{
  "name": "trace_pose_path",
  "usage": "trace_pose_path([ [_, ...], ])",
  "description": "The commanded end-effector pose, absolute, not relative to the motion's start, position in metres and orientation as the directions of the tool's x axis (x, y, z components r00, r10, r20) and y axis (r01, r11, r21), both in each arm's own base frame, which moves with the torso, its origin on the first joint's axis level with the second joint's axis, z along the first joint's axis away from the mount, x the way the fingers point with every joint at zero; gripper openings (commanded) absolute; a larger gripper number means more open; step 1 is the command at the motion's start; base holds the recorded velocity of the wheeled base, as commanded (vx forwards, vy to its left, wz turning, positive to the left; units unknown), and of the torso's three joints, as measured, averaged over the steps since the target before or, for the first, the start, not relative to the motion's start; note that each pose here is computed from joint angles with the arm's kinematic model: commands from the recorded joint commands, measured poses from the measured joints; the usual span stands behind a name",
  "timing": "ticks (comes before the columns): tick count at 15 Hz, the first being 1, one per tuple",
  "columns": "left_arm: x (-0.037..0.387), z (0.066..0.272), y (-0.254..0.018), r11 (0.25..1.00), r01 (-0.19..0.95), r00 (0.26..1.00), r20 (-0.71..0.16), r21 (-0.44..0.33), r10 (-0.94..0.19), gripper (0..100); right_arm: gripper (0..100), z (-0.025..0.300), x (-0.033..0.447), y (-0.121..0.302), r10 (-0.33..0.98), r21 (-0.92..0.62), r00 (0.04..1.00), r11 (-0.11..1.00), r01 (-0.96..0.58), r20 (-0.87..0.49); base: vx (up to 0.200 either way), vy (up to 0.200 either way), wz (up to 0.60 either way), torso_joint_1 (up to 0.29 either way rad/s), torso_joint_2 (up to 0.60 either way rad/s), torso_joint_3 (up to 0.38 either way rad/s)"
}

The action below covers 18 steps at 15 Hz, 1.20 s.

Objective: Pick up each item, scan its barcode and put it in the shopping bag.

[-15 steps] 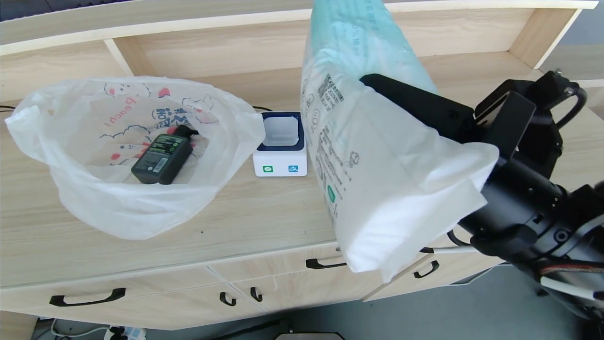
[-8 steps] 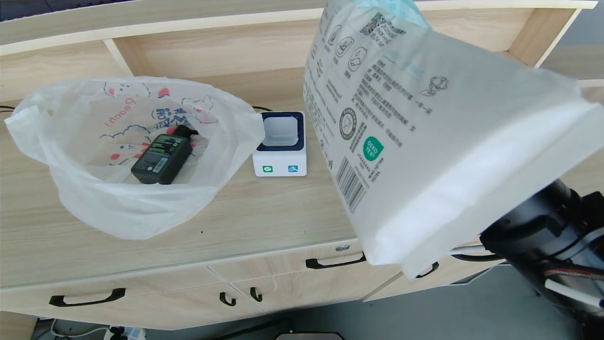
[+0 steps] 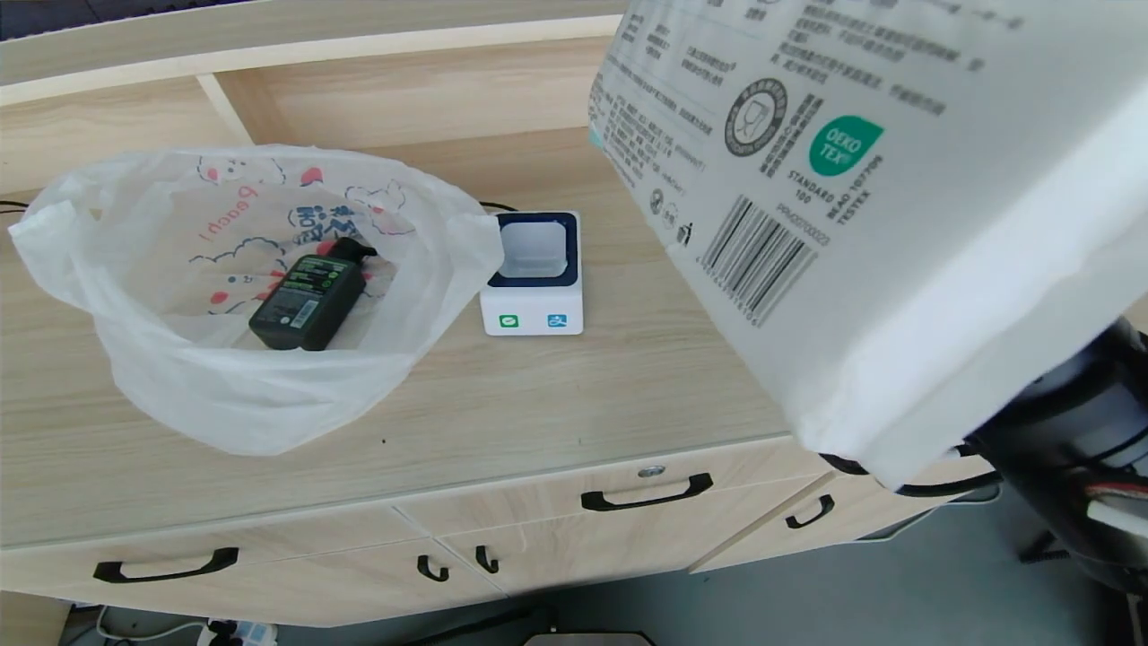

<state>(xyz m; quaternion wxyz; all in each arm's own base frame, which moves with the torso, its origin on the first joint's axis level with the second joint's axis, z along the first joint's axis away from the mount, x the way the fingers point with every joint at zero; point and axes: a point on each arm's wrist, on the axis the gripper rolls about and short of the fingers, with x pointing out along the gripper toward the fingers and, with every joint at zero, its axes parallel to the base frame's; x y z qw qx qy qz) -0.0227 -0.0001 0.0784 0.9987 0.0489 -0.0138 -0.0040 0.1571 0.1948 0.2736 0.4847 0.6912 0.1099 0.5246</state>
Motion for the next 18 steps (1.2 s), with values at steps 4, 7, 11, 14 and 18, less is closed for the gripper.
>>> trace_pose_path([
  [4, -0.023, 0.079, 0.0, 0.995, 0.006, 1.0, 0.028, 0.101, -0.009, 100, 0, 0.281, 0.142, 0.176, 0.645, 0.765, 0.412, -0.529, -0.367, 0.644, 0.0, 0.0, 0.0, 0.0, 0.0, 0.0],
  [7, -0.023, 0.079, 0.0, 0.995, 0.006, 1.0, 0.028, 0.104, -0.009, 100, 0, 0.286, 0.139, 0.176, 0.637, 0.751, 0.399, -0.544, -0.373, 0.66, 0.0, 0.0, 0.0, 0.0, 0.0, 0.0],
  [11, -0.023, 0.079, 0.0, 0.995, 0.006, 1.0, 0.028, 0.104, -0.009, 100, 0, 0.282, 0.135, 0.172, 0.646, 0.759, 0.4, -0.539, -0.364, 0.651, 0.0, 0.0, 0.0, 0.0, 0.0, 0.0],
  [14, -0.023, 0.079, 0.0, 0.995, 0.006, 1.0, 0.028, 0.104, -0.009, 100, 0, 0.281, 0.135, 0.174, 0.65, 0.764, 0.402, -0.535, -0.361, 0.645, 0.0, 0.0, 0.0, 0.0, 0.0, 0.0],
  [18, -0.023, 0.079, 0.0, 0.995, 0.006, 1.0, 0.028, 0.103, -0.009, 100, 0, 0.247, 0.127, 0.163, 0.806, 0.772, 0.286, -0.296, -0.563, 0.518, 0.0, 0.0, 0.0, 0.0, 0.0, 0.0],
])
